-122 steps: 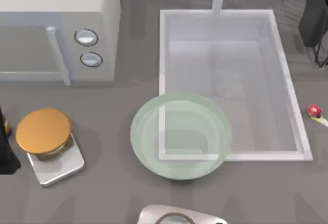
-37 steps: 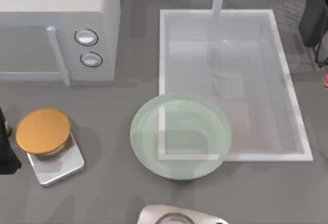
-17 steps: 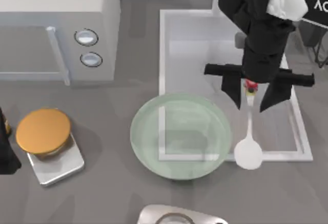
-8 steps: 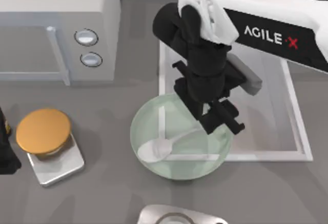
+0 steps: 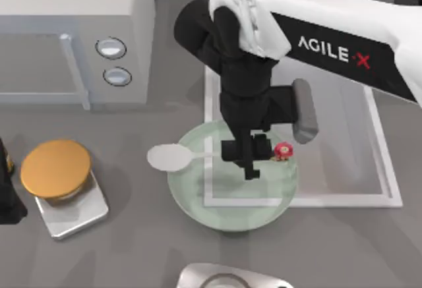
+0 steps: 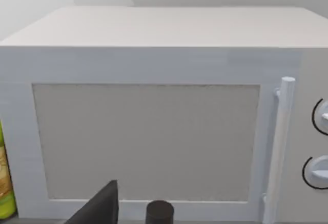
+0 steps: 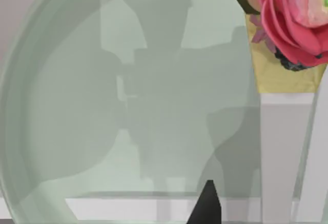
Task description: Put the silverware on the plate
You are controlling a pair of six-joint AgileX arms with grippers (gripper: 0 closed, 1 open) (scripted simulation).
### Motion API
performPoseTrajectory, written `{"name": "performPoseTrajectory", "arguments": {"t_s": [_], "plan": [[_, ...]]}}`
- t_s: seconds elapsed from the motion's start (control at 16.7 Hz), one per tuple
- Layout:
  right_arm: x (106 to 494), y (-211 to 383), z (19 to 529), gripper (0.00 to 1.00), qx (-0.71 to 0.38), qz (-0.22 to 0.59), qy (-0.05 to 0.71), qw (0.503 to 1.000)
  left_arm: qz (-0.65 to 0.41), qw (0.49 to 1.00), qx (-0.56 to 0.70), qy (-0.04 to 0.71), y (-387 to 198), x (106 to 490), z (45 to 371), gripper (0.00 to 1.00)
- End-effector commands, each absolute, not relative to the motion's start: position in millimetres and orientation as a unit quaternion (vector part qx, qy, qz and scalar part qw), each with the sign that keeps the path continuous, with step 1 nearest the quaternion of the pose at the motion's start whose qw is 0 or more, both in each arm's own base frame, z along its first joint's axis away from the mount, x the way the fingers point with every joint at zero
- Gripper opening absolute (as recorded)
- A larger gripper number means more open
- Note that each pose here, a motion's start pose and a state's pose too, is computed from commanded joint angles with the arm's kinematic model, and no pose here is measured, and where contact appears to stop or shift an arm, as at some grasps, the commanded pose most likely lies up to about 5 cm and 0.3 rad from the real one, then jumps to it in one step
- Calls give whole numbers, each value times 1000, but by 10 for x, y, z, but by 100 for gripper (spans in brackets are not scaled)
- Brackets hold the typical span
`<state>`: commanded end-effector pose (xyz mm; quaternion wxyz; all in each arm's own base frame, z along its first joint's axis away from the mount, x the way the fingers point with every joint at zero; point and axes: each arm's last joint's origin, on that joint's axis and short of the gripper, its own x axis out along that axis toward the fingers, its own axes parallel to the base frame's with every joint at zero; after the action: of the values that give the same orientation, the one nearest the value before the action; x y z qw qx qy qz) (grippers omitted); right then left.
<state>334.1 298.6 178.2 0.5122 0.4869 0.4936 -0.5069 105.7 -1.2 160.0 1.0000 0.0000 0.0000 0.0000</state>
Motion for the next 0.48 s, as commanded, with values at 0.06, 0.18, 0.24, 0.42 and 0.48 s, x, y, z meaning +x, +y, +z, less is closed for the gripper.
{"name": "performPoseTrajectory", "arguments": {"t_s": [0.06,0.18,0.24,0.42,0.48], "plan": [[3342,2992,1792,0,495,-511,487,507,0,1000,0,0,-12,1057,1600,100],[3343,2997,1801,0,502,-514,481,502,0,1000,0,0,-12,1057,1600,100],[3343,2997,1801,0,502,-514,481,502,0,1000,0,0,-12,1057,1600,100],[3343,2997,1801,0,502,-514,481,502,0,1000,0,0,-12,1057,1600,100],[3357,2975,1797,0,503,-516,480,500,0,1000,0,0,-12,1057,1600,100]]}}
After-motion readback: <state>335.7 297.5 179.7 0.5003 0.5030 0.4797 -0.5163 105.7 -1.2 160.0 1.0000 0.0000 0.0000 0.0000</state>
